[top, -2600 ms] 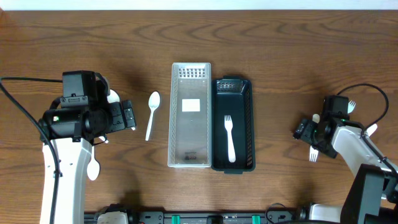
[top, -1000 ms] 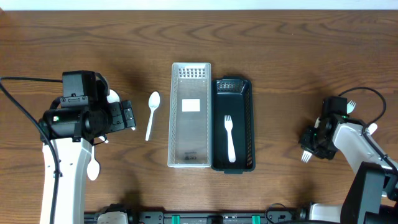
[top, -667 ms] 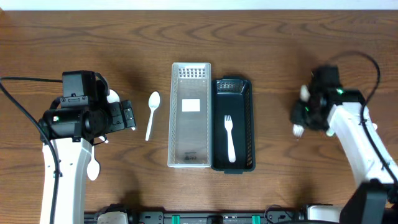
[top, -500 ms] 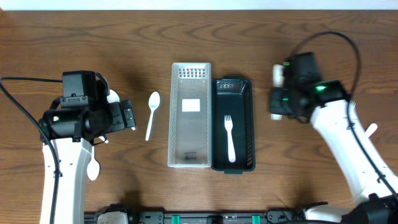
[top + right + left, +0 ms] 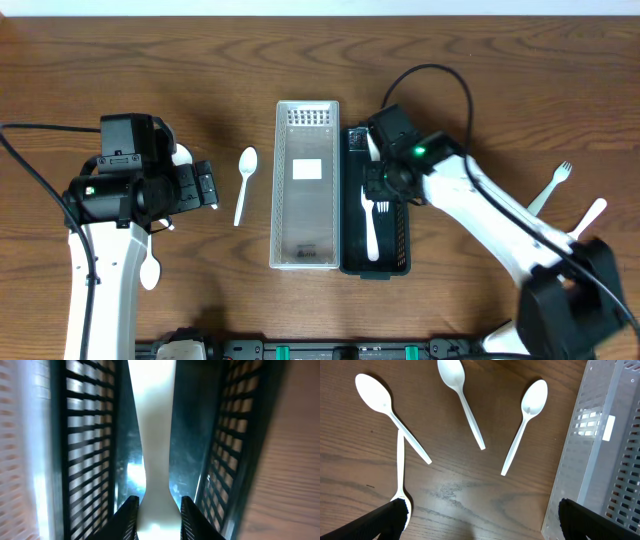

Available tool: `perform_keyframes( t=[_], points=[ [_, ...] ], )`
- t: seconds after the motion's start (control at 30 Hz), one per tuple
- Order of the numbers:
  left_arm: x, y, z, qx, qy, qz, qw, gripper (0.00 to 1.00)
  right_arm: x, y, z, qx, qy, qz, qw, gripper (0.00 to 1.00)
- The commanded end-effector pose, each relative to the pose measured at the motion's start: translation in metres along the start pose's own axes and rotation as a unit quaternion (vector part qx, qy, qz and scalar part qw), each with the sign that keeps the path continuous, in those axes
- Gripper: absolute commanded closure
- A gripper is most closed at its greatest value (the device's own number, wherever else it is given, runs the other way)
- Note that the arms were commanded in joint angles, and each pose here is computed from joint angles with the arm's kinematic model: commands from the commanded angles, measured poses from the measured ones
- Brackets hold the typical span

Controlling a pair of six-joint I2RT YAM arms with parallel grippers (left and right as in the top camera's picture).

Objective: Pack container
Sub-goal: 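Place the second fork into the dark green basket, then move right gripper to the white fork at far right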

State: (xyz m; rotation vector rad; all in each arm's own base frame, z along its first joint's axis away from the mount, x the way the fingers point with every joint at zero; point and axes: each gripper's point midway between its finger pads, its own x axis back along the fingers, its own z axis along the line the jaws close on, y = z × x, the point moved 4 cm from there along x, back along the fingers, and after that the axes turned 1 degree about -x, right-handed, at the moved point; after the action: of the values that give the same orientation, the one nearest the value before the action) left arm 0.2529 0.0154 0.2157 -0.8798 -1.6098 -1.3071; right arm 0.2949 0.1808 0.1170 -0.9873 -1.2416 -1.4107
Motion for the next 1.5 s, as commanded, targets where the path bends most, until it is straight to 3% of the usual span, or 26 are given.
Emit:
perform_keyframes(
  t=[0.0,0.03,0.1,0.17,0.27,0.33,0.57,0.73,0.83,1.13,1.47],
  points=[
    [0.001,0.002,0.003,0.005,0.009,-0.002,1.000,0.02,-0.015,-0.002,0.003,-0.005,-0.002,0.018,1.000,0.95],
    [0.001,0.002,0.003,0.005,0.009,-0.002,1.000,0.02,-0.015,-0.002,0.005,0.001,0.003,0.018,1.000,0.93],
    [0.001,0.002,0.003,0.005,0.009,-0.002,1.000,0.02,-0.012,0.002,0.008,0.007,0.012,0.008,1.000,0.75],
    [0.001,0.002,0.003,0.005,0.009,-0.002,1.000,0.02,-0.003,0.011,0.011,0.022,0.021,-0.009,0.999,0.64],
    [0.001,0.002,0.003,0.005,0.009,-0.002,1.000,0.02,0.021,0.028,0.014,0.034,0.034,-0.042,0.998,0.54],
    [0.001,0.002,0.003,0.005,0.009,-0.002,1.000,0.02,0.044,0.042,0.011,0.034,0.040,-0.068,0.996,0.39],
    [0.001,0.001,0.003,0.005,0.009,0.000,1.000,0.02,0.123,0.079,-0.073,-0.068,-0.040,-0.162,0.984,0.36],
    [0.001,0.001,0.003,0.005,0.009,0.001,1.000,0.02,0.134,0.080,-0.166,-0.189,-0.097,-0.157,0.964,0.29],
    [0.001,0.001,0.003,0.005,0.009,0.001,1.000,0.02,0.128,0.074,-0.218,-0.256,-0.124,-0.138,0.949,0.18],
    [0.001,0.001,0.004,0.005,0.009,0.001,1.000,0.02,0.075,0.052,-0.322,-0.355,-0.165,-0.047,0.919,0.02],
    [0.001,0.001,0.003,0.005,0.009,0.001,1.000,0.02,0.006,0.032,-0.369,-0.381,-0.159,0.037,0.910,0.01]
  ],
)
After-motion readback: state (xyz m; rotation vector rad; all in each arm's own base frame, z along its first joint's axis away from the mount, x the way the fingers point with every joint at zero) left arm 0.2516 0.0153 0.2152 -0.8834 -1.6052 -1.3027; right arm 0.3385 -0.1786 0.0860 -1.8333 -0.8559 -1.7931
